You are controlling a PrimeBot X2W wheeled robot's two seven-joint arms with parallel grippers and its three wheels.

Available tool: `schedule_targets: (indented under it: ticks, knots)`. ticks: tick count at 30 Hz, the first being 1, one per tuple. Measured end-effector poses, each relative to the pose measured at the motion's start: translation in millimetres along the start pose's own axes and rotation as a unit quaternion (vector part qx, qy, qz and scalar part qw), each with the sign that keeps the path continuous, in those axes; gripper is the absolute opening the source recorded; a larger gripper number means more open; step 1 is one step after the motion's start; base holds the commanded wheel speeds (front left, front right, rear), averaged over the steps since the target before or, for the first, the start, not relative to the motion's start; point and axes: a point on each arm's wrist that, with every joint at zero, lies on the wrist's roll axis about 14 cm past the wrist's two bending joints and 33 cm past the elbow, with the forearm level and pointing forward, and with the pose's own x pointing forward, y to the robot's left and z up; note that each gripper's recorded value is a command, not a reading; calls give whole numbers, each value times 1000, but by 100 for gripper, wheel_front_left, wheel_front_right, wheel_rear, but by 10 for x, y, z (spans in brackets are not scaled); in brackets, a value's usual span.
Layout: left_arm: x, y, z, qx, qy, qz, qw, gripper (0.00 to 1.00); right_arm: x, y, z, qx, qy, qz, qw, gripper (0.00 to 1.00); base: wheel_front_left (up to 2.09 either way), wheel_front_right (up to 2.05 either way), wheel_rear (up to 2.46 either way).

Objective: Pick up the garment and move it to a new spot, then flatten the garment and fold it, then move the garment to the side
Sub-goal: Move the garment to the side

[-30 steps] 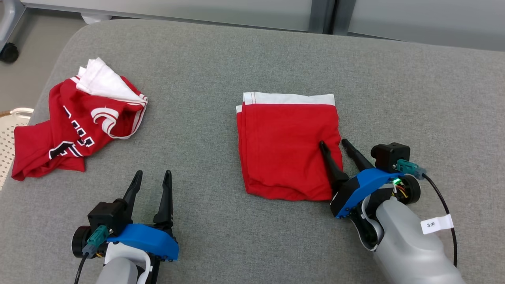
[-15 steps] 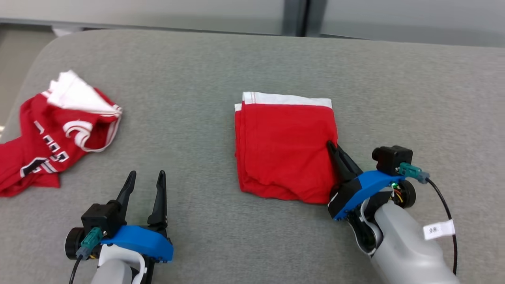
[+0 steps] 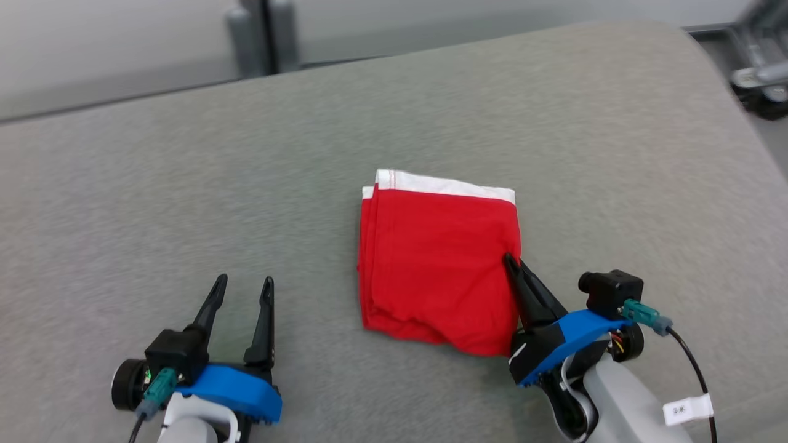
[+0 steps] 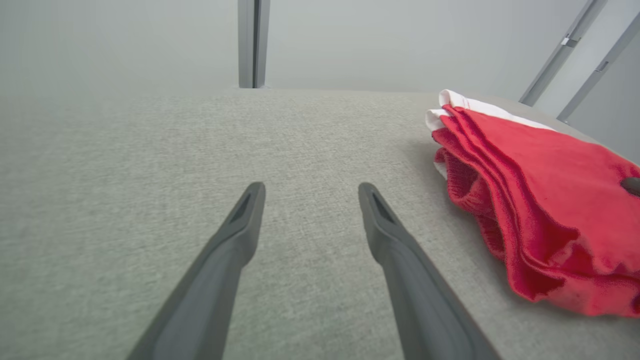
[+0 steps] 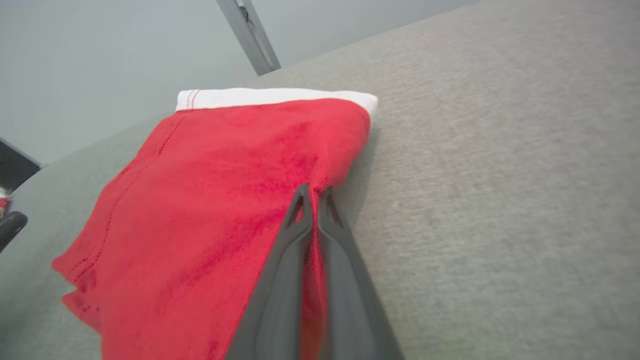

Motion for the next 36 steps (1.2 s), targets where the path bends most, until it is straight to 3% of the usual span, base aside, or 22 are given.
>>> schedule_targets:
  ticks: [10,16,21,27,36]
  knots:
    - [316,-988,-50,14,5,-154,988,100,-591,-541,266,5,-52,-88,995,0,0,0,0]
    - [316,-1274,-71,26,7,-204,979,100,-766,-708,357,-1,-69,-118,991,0,0,0,0]
    - [281,-1207,-144,26,17,-202,979,100,-720,-885,325,-52,-47,-138,988,0,0,0,0]
    - [227,-838,-190,29,26,-162,986,100,-462,-1170,590,-142,-40,-166,975,0,0,0,0]
    - [110,-349,-261,27,39,-103,994,100,-286,-1693,1057,-252,-10,-249,935,0,0,0,0]
